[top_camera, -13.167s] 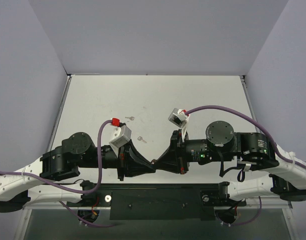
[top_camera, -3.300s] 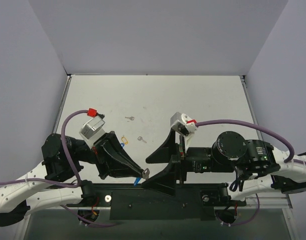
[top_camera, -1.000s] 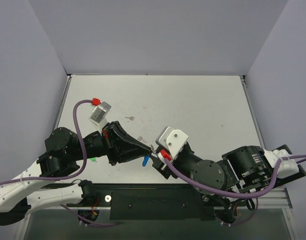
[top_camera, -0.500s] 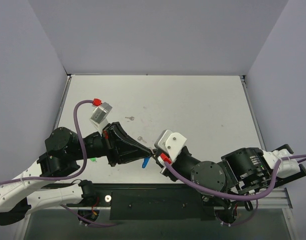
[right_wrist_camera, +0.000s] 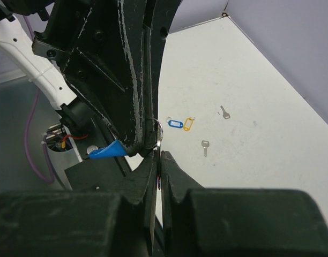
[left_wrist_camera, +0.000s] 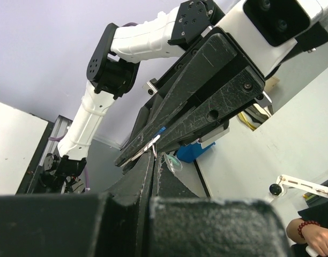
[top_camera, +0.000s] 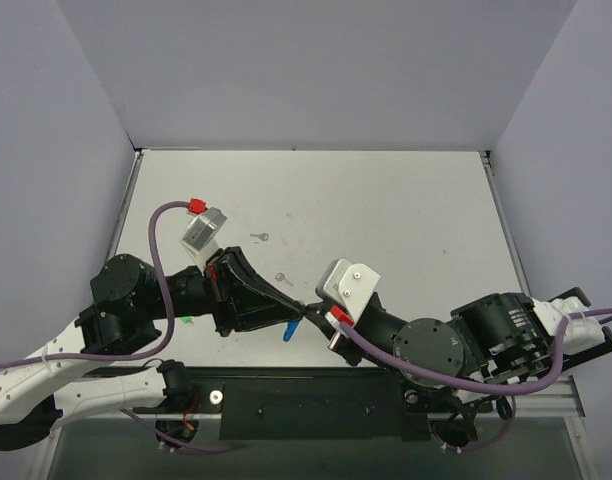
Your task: Remove the keys from the keyring
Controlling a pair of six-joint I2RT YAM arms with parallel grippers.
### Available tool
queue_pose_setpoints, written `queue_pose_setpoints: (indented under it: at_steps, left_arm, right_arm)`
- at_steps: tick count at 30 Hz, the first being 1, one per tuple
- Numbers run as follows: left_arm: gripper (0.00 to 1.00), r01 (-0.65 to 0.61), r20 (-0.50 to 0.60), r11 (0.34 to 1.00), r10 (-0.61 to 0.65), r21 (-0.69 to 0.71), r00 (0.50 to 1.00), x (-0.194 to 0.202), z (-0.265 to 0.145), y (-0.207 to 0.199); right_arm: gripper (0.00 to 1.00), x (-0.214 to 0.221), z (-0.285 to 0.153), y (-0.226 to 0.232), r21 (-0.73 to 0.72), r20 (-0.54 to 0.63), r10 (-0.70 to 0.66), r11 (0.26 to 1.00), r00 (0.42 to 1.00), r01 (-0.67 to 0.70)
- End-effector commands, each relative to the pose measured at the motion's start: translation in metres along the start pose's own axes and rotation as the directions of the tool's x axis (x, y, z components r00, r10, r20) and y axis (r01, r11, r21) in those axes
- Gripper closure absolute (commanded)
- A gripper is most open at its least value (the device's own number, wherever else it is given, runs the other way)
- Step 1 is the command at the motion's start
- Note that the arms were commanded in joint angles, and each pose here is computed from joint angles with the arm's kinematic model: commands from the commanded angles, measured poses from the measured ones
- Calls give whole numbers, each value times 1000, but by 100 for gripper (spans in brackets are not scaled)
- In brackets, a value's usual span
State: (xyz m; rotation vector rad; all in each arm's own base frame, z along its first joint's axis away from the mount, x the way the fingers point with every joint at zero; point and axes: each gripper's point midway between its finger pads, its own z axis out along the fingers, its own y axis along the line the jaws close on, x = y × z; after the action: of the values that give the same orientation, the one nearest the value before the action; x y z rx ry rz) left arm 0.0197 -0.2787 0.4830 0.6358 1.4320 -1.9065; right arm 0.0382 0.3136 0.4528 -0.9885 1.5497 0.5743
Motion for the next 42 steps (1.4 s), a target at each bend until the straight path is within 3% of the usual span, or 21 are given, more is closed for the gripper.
queue_pose_setpoints:
  at_steps: [1,10,19,25,30,36,42]
  left_arm:
    - [100,-70,12,991,69,110,998,-6,-5,-25]
    - [100,-137,7,953,140,269,990,-6,-12,-58]
    - [100,-60,181,921,-11,385,983,-33,-18,-78]
    - [100,-13,342,917,-135,398,930,-57,-32,-74]
    - [100,5,380,924,-163,383,910,-61,-34,-66]
    - [100,48,529,925,-257,376,809,-79,-56,-49]
    - [100,47,612,929,-278,366,741,-90,-70,-40]
  right_arm:
    - [100,-6,-5,4,-50,26,73,996,997,-71]
    - [100,-5,-15,43,-287,-16,178,942,984,-175]
    - [100,-10,-23,53,-371,4,295,888,955,-273]
    - [100,-4,-15,56,-327,-3,279,907,960,-265]
    - [100,-4,-8,64,-321,-5,269,912,963,-257]
    - [100,-3,-5,69,-304,1,261,920,965,-248]
    - [100,-3,-4,77,-299,10,249,925,968,-235]
